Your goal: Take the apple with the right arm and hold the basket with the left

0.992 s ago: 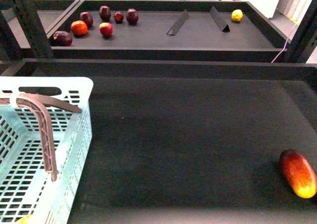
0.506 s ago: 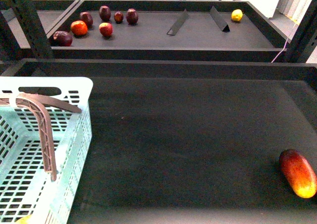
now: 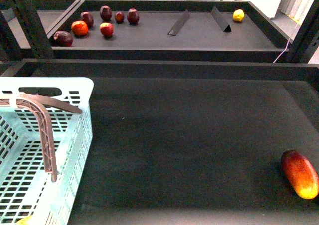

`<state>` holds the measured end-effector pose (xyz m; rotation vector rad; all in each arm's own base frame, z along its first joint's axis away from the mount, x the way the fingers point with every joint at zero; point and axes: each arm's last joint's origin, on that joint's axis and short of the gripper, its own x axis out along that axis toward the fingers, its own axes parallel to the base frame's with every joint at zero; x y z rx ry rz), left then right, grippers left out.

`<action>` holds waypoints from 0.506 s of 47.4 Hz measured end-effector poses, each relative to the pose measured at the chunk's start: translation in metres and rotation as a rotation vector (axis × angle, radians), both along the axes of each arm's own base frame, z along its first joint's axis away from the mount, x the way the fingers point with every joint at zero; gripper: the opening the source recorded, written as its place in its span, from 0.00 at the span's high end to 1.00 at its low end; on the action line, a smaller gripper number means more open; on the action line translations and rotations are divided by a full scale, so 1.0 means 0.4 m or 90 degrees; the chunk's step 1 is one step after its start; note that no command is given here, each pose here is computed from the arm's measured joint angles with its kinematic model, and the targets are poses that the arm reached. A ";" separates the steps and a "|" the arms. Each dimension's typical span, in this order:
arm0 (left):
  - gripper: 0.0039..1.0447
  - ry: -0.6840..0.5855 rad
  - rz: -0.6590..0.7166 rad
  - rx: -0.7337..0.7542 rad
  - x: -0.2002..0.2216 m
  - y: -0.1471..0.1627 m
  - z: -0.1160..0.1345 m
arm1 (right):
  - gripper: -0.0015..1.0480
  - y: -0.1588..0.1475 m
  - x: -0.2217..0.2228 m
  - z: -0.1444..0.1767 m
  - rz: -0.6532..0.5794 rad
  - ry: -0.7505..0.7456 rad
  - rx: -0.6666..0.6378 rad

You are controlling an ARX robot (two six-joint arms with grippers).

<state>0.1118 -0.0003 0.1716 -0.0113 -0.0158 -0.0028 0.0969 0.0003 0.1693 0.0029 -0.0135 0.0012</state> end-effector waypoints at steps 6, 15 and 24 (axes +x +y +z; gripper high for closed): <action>0.97 0.000 0.000 0.000 -0.006 0.000 0.000 | 0.09 0.000 0.000 0.000 0.000 0.000 0.000; 0.97 0.013 0.000 0.000 -0.033 0.000 -0.011 | 0.09 0.000 0.000 0.000 0.000 0.000 0.000; 0.97 0.004 0.000 0.000 -0.037 0.000 -0.008 | 0.09 0.000 0.000 0.000 0.000 0.000 0.000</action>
